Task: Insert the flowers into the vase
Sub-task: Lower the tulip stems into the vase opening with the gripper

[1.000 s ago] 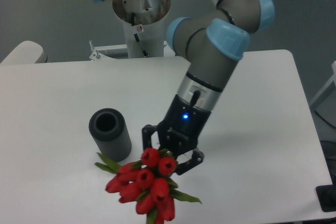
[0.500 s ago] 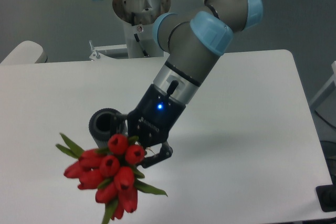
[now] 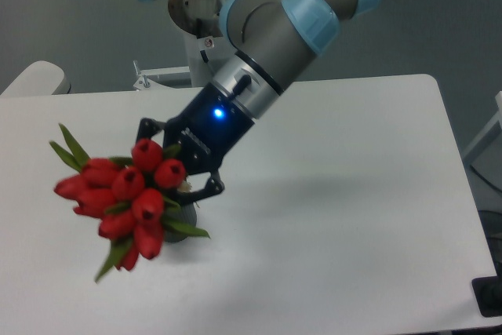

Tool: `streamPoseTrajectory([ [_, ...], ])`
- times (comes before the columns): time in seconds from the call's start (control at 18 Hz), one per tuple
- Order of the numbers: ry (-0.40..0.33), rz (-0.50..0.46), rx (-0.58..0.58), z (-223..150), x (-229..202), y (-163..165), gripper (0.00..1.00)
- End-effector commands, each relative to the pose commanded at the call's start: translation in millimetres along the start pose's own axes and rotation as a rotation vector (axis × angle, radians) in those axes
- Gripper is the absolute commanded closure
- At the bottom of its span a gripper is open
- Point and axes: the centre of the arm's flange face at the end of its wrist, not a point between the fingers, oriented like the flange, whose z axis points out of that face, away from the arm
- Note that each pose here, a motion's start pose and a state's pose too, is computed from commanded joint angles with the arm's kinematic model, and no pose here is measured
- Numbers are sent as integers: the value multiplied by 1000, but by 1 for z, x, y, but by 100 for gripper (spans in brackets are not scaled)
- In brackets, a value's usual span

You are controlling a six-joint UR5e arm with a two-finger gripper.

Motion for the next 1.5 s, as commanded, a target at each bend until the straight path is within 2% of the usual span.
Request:
streamPoseTrajectory([
  [0.11, 19, 37, -2, 5, 9, 12, 78],
  [0.22, 53, 25, 11, 10, 16, 24, 79],
  [0.39, 55, 25, 19, 8, 19, 22, 83],
  [0.94, 70, 46, 17, 15, 27, 17, 84],
  [1.5, 90, 45, 1, 28, 23, 39, 84],
])
